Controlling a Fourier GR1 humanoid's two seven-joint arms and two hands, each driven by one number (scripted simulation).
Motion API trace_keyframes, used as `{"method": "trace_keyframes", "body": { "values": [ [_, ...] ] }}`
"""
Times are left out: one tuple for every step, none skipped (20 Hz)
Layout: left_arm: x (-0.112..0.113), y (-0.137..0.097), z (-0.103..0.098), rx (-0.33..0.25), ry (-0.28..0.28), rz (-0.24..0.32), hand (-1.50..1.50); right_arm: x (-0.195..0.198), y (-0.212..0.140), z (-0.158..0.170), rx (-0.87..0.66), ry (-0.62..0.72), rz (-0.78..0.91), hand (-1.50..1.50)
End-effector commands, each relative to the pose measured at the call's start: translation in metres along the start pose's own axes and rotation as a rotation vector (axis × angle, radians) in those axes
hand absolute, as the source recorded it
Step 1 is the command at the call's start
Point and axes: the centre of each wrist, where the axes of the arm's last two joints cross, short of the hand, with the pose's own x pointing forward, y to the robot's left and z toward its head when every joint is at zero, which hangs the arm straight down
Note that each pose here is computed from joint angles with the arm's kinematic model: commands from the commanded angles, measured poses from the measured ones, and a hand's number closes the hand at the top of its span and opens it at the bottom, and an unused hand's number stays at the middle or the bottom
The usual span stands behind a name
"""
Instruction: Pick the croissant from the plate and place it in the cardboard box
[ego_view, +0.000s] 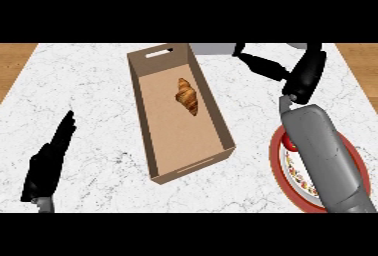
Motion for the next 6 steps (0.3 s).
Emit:
{"method": "trace_keyframes", "body": {
  "values": [
    [0.006, 0.004, 0.011, 0.009, 0.001, 0.004, 0.0, -0.005, -0.072, -0.008, -0.031, -0.032, -0.018, -1.5],
    [-0.005, -0.011, -0.01, 0.021, -0.004, 0.002, 0.0, -0.018, -0.078, 0.008, -0.013, -0.022, -0.02, -1.5],
    [0.002, -0.004, -0.007, 0.012, 0.004, 0.023, 0.0, -0.011, -0.101, 0.002, 0.004, -0.038, -0.003, -1.5],
    [0.002, -0.007, -0.005, 0.007, 0.002, 0.008, 0.0, -0.009, -0.112, 0.001, 0.0, -0.047, 0.007, -1.5],
    [0.01, 0.0, -0.006, 0.001, -0.005, 0.007, 0.0, -0.006, -0.133, -0.007, 0.022, -0.035, -0.019, -1.5],
    [0.003, -0.013, 0.002, -0.003, -0.007, -0.004, 0.0, -0.009, -0.142, 0.002, 0.045, -0.035, 0.011, -1.5]
  ]
}}
